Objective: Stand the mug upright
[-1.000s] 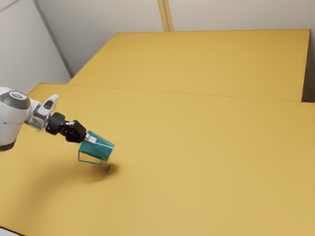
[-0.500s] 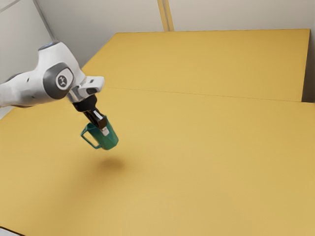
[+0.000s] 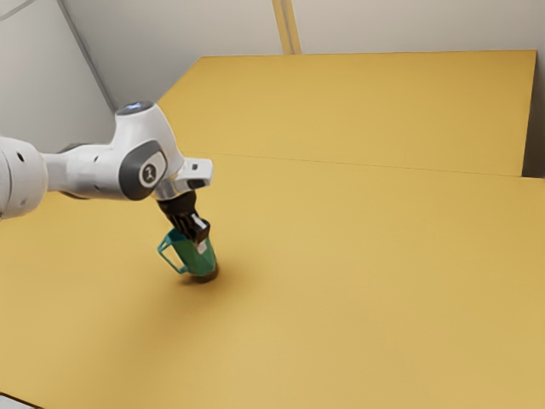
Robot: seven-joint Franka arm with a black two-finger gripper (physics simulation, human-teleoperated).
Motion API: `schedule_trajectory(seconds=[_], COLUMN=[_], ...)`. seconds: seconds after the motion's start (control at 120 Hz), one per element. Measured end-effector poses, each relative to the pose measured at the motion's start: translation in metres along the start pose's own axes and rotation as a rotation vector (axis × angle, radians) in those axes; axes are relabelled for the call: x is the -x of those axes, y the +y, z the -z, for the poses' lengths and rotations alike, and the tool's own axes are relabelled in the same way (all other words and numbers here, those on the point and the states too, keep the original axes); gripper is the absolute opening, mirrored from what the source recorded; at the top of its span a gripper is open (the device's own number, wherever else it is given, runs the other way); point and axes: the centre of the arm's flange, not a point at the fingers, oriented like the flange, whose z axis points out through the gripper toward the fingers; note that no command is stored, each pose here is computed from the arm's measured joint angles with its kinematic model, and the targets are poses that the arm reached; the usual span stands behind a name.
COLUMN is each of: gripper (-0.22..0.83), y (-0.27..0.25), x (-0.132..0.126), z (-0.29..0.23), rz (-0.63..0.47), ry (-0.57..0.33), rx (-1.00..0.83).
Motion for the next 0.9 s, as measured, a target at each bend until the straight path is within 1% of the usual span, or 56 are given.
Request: schedule_trajectory(seconds=[0.15, 0.217, 0.258, 0.358, 0.408, 0.517, 0.6, 0.692, 0.9], gripper=[-0.16, -0.13, -0.07, 0.15, 0.25, 0.4, 0.47, 0.52, 0.58], y=[-0.001, -0.002, -0.002, -0.002, -0.001, 0.0, 0.003, 0.004, 0.001], x=[-0.003, -0.004, -0.004, -0.005, -0.004, -0.002, 0.001, 0.002, -0.019], z=[-0.011, -0.013, -0.014, -0.013, -0.01, 0.005, 0.022, 0.046, 0.116], rz=[0.035, 0.049, 0.056, 0.071, 0.077, 0.085, 0.089, 0.094, 0.102], ry=[-0.004, -0.004, -0.003, 0.002, 0.007, 0.027, 0.044, 0.068, 0.123], rx=[-0.002, 0.0, 0.002, 0.003, 0.002, -0.005, -0.012, -0.015, -0.01])
